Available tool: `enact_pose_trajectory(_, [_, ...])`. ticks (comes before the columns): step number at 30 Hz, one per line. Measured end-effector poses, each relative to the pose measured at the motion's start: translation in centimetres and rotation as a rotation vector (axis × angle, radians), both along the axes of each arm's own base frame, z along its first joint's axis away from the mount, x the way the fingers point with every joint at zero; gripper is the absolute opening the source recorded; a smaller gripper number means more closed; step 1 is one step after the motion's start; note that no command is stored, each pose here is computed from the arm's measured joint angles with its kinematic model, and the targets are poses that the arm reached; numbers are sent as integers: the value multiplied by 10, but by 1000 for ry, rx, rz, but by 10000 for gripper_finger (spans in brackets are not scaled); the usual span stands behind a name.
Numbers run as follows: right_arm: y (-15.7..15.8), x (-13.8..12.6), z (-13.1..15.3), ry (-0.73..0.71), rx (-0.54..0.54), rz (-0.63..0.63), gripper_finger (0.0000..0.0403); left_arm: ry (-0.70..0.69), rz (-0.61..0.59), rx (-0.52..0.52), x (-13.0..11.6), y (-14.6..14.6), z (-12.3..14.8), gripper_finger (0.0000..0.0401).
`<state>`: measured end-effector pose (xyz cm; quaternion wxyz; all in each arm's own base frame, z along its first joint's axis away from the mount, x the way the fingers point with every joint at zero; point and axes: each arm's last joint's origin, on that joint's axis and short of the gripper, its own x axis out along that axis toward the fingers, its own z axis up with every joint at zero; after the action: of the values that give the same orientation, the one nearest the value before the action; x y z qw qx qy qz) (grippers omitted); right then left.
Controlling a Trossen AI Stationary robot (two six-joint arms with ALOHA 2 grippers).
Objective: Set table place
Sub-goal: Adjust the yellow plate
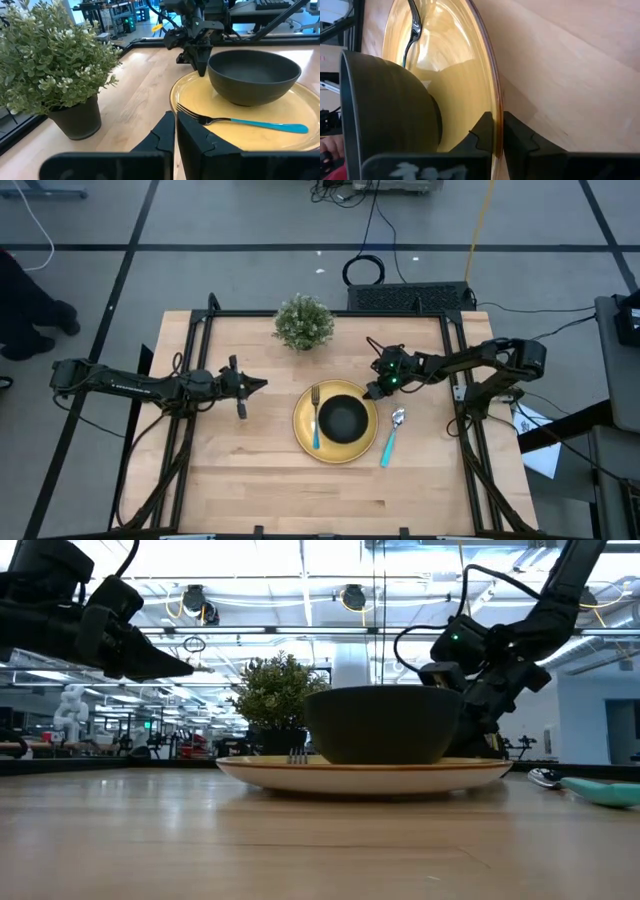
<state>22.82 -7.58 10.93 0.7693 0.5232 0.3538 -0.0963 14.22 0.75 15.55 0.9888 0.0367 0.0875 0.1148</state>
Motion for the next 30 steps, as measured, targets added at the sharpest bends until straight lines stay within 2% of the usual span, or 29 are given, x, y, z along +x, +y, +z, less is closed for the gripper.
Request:
enact_pose_trajectory(17, [-3,7,6,-31,-34,25,10,1,0,2,0,0,0,24])
enact_pose_trajectory(30, [-2,4,4,5,-18,16,11,-1,0,-1,0,0,0,24])
